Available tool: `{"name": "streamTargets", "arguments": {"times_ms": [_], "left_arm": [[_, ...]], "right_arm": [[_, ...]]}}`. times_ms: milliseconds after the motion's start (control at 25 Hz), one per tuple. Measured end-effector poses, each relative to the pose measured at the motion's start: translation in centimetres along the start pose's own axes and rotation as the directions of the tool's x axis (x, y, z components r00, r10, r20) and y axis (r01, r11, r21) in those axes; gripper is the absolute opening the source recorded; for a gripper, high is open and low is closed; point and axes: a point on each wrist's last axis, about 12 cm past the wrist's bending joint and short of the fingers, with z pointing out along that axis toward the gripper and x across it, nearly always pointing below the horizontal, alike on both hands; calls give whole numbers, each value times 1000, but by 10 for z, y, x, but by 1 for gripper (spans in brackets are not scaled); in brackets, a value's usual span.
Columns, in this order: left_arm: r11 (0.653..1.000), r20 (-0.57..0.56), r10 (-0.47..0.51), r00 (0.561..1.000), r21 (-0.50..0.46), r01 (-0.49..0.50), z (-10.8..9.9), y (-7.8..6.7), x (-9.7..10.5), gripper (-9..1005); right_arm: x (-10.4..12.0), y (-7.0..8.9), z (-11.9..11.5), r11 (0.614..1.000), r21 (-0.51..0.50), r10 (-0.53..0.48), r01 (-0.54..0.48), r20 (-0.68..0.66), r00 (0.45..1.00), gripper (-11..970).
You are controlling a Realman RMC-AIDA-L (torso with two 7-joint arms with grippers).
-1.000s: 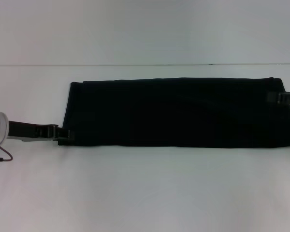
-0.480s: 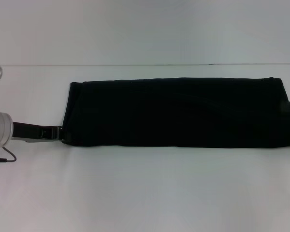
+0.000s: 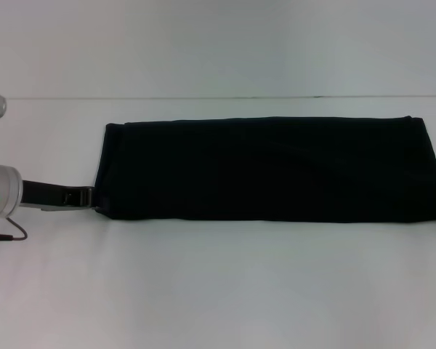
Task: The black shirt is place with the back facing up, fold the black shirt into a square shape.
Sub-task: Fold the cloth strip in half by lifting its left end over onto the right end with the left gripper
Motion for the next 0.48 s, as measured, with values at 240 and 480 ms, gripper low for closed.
{"name": "streamTargets", "arguments": {"times_ms": [240,480], "left_arm": [[1000,2,0,1000,-2,0,0,0,0,4],[1000,1,-3,1000,-2,3,1,0,0,3]], "right_arm": [[6,-3,1,1000,15,9,-8,-14,1000,776],[10,-2,3,1000,13,11,-11,-27,1000,777]]}}
